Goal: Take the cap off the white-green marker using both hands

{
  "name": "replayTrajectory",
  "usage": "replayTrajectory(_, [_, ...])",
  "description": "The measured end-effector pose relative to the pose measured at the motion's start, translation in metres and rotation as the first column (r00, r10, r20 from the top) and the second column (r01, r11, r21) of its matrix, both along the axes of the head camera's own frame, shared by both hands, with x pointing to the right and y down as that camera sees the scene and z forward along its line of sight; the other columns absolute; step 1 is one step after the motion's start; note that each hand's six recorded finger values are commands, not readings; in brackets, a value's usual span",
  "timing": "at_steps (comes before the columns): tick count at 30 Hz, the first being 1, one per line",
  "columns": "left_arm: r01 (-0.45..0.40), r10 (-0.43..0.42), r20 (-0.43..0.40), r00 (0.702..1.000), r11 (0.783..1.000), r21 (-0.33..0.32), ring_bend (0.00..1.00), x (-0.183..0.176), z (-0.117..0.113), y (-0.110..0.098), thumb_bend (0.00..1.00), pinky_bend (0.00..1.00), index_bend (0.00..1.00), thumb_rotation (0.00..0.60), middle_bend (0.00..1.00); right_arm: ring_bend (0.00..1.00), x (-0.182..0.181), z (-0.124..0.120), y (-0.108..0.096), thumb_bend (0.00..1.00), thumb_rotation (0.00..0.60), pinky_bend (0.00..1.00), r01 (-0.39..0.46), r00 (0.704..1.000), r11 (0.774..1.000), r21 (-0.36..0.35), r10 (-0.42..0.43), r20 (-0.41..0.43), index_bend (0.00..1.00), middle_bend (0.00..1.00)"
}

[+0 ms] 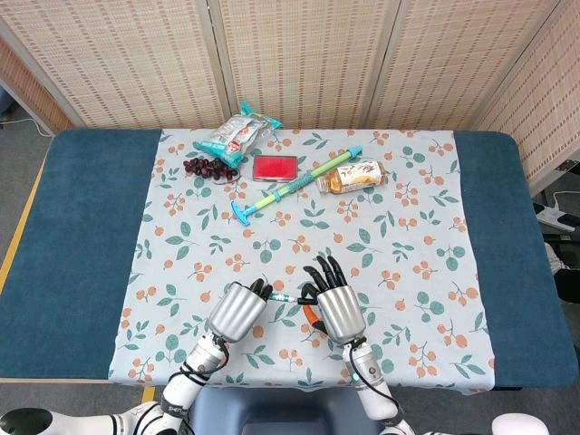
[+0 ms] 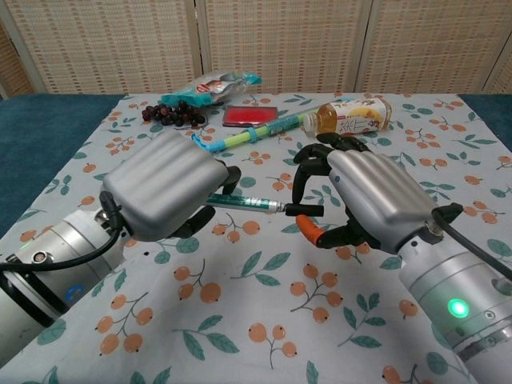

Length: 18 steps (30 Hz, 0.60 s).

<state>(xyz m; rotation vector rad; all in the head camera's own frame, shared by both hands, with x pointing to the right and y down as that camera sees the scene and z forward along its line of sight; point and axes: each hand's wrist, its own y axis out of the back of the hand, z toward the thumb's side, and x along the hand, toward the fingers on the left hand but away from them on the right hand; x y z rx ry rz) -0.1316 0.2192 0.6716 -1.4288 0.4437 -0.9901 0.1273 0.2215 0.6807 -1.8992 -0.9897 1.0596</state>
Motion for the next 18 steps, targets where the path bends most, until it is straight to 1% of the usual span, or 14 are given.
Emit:
replayTrajectory(8, [0.007,-0.006,0.011,1.0,1.0,-0.01,0.97,-0.016,0.003,-0.002,0.53,1.0,0.89,0.6,1.0,0.0,0.018,0.001,-0.003,0.36,0.6,0.0,-0.017,0.999,1.0,0.01,0.017,-0.03,0.76,0.19])
replayTrajectory(14, [0.026,-0.025,0.029,0.999,0.999,-0.029,0.97,-0.042,0.011,-0.002,0.53,1.0,0.88,0.6,1.0,0.0,0.036,0.009,-0.001,0.36,0.6,0.0,-0.026,0.997,1.0,-0.008,0.025,-0.068,0.74,0.19])
replayTrajectory(16, [0.044,-0.042,0.037,0.998,0.998,-0.048,0.97,-0.056,0.018,-0.001,0.52,1.0,0.87,0.6,0.99,0.0,0.039,0.013,0.0,0.36,0.6,0.0,-0.029,0.997,0.999,-0.019,0.027,-0.079,0.72,0.19])
replayTrajectory(18, [0.066,-0.063,0.047,0.997,0.995,-0.069,0.97,-0.071,0.026,0.001,0.52,1.0,0.86,0.6,0.98,0.0,0.04,0.02,0.002,0.36,0.6,0.0,-0.028,0.996,0.999,-0.041,0.025,-0.09,0.67,0.19])
